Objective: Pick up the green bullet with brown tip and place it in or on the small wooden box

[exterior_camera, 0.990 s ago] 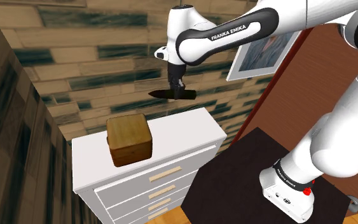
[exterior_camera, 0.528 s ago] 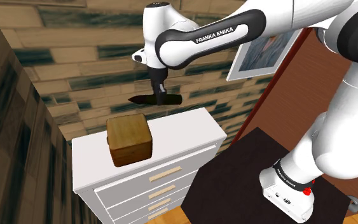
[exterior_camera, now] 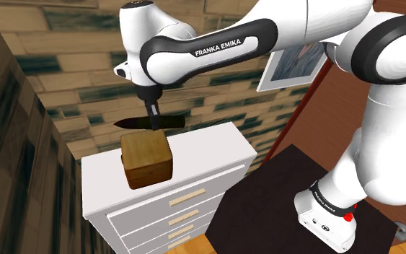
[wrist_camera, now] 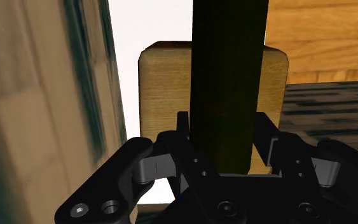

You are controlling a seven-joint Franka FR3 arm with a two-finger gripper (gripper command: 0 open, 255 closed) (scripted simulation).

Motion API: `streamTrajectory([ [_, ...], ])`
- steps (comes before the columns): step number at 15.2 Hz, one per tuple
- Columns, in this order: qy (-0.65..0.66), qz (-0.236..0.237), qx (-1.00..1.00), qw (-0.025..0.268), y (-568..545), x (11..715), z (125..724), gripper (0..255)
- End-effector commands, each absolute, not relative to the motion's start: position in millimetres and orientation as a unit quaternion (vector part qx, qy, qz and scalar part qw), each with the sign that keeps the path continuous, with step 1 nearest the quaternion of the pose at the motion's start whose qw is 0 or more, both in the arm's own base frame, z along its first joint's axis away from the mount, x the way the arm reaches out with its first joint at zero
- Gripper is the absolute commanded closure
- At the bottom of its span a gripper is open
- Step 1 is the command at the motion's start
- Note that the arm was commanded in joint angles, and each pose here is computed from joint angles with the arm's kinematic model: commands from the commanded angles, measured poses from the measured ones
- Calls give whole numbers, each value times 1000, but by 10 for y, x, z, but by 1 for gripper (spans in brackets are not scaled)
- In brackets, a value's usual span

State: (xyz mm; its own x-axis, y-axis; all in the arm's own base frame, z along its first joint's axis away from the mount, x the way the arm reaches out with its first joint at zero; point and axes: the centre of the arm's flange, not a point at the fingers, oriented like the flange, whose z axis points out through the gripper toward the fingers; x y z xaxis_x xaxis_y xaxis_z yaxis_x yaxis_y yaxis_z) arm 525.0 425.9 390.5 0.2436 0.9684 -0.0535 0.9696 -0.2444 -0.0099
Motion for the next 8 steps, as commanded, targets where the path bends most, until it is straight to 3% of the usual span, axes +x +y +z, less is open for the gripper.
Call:
streamTrajectory([
  [1,614,-24,789,13,4484,5249,3864,255],
  [8,614,-24,789,13,4484,5249,3494,255],
])
